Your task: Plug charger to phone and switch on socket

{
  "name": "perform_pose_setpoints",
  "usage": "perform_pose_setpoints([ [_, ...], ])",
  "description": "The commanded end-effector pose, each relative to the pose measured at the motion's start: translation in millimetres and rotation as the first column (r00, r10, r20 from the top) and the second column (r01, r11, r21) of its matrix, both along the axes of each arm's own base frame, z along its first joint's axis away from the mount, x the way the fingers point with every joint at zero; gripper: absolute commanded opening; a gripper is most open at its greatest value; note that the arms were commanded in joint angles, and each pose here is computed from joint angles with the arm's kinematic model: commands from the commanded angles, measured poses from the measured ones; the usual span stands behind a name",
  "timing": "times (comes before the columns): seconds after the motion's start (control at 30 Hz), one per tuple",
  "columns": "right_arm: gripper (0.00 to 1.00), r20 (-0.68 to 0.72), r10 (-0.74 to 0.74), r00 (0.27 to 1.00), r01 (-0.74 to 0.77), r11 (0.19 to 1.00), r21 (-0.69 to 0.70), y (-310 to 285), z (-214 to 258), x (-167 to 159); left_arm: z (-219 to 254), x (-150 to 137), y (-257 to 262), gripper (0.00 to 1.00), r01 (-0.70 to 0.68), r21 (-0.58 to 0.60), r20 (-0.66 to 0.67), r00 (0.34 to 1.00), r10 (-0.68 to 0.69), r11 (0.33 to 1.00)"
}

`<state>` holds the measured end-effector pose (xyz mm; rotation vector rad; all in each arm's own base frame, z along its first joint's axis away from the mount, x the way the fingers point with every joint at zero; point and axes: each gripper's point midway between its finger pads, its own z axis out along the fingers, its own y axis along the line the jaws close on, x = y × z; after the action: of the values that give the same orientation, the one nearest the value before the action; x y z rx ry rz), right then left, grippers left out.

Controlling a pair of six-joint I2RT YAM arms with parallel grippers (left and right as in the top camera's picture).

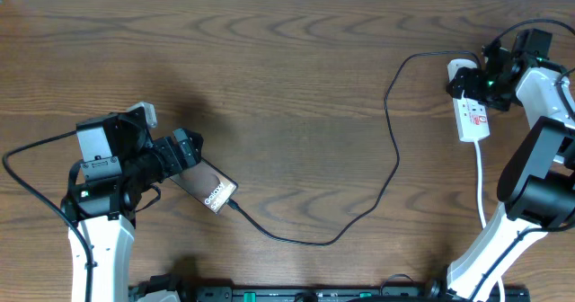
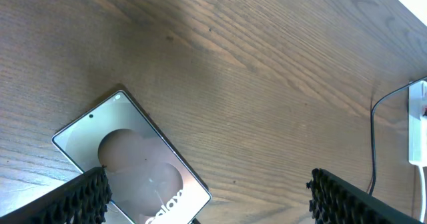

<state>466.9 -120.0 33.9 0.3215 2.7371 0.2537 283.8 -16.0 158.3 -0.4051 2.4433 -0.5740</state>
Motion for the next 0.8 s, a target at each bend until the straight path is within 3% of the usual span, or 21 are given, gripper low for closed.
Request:
perform_pose_setpoints([
  [0.0,0.88,0.01,0.027,1.0,-0.027,0.999,0.042,13,-1,6,2,1,2,0.93,0.006,0.021,0.007,1.0,-0.007,1.0],
  [0.77,0.88,-0.017,0.043,0.999,-0.04,0.99,0.133,30,-2,-3,2,1,2,0.93,0.007,0.021,0.007,1.0,-0.007,1.0],
])
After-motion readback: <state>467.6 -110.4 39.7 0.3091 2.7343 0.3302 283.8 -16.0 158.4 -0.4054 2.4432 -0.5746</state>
